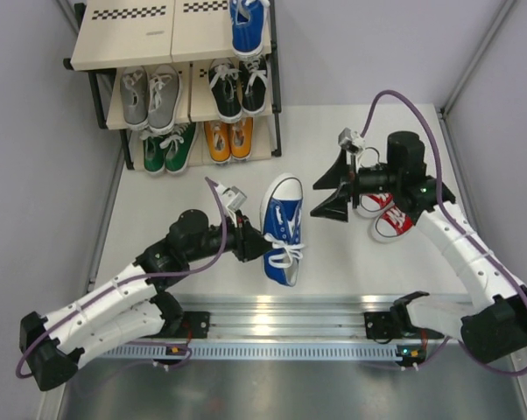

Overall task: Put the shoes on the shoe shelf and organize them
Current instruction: Pick up the shoe at the center of the board.

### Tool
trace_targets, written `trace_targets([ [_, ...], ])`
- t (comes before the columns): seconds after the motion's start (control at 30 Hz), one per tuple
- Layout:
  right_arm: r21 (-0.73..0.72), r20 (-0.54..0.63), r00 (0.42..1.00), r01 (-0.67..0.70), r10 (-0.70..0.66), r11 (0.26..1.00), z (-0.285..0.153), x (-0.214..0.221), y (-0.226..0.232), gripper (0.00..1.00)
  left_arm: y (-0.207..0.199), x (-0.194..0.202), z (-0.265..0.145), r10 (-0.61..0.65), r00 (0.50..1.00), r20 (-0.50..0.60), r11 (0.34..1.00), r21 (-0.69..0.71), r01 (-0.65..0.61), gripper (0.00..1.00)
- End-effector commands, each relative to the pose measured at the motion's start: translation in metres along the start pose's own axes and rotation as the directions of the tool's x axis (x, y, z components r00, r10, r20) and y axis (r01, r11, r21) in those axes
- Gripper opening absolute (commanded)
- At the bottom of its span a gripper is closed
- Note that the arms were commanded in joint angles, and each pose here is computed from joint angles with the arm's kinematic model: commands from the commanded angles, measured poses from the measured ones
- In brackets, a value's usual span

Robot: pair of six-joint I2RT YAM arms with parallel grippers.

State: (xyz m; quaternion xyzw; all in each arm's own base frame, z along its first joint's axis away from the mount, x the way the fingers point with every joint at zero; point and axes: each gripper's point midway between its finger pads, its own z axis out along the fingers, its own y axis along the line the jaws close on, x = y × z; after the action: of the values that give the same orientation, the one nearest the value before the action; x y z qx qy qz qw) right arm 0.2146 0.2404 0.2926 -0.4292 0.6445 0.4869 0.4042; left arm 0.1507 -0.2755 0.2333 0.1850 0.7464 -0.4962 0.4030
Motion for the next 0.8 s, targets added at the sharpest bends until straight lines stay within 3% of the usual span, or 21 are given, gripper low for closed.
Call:
trace_targets([
  [0.0,-0.198,0.079,0.997,0.037,-0.022,0.98,0.012,-0.033,0.037,0.99,-0.046,-0.028,-0.012,0.149,0.988,0.043,0.971,0.18,-0.154,0.0],
  [0.3,-0.274,0.066,0.996,-0.038,0.058,0.961,0.033,-0.042,0.059,0.95,-0.082,-0.036,-0.008,0.163,0.986,0.018,0.921,0.356,-0.159,0.0],
  [0.4,-0.317,0.061,0.992,-0.088,0.113,0.944,0.035,-0.044,0.068,0.74,-0.078,-0.036,0.0,0.164,0.986,0.006,0.926,0.344,-0.156,0.0],
  [0.43,-0.331,0.087,0.992,-0.055,0.088,0.942,0.034,-0.05,0.07,0.6,-0.072,-0.037,0.005,0.163,0.987,0.013,0.935,0.317,-0.158,0.0],
  [0.5,-0.359,0.076,0.991,-0.079,0.113,0.93,0.033,-0.05,0.075,0.42,-0.067,-0.041,0.008,0.16,0.987,0.035,0.944,0.286,-0.163,0.0],
  [0.53,-0.366,0.077,0.991,-0.072,0.108,0.928,0.032,-0.052,0.077,0.23,-0.057,-0.05,0.011,0.148,0.986,0.072,0.963,0.216,-0.161,0.0],
  [0.6,-0.356,0.081,0.991,-0.073,0.109,0.932,0.03,-0.055,0.076,0.0,-0.054,-0.065,0.007,0.141,0.98,0.143,0.972,0.168,-0.165,0.0],
  [0.67,-0.319,0.095,0.987,-0.091,0.127,0.943,0.026,-0.061,0.069,0.0,-0.041,-0.081,0.003,0.134,0.965,0.224,0.986,0.07,-0.153,0.01],
  [0.7,-0.297,0.103,0.985,-0.1,0.136,0.949,0.024,-0.063,0.065,0.0,-0.043,-0.091,-0.007,0.142,0.952,0.27,0.986,0.047,-0.161,0.08],
  [0.77,-0.213,0.141,0.971,-0.162,0.194,0.964,0.018,-0.072,0.044,0.0,-0.027,-0.106,-0.02,0.14,0.933,0.33,0.99,-0.066,-0.125,0.3],
])
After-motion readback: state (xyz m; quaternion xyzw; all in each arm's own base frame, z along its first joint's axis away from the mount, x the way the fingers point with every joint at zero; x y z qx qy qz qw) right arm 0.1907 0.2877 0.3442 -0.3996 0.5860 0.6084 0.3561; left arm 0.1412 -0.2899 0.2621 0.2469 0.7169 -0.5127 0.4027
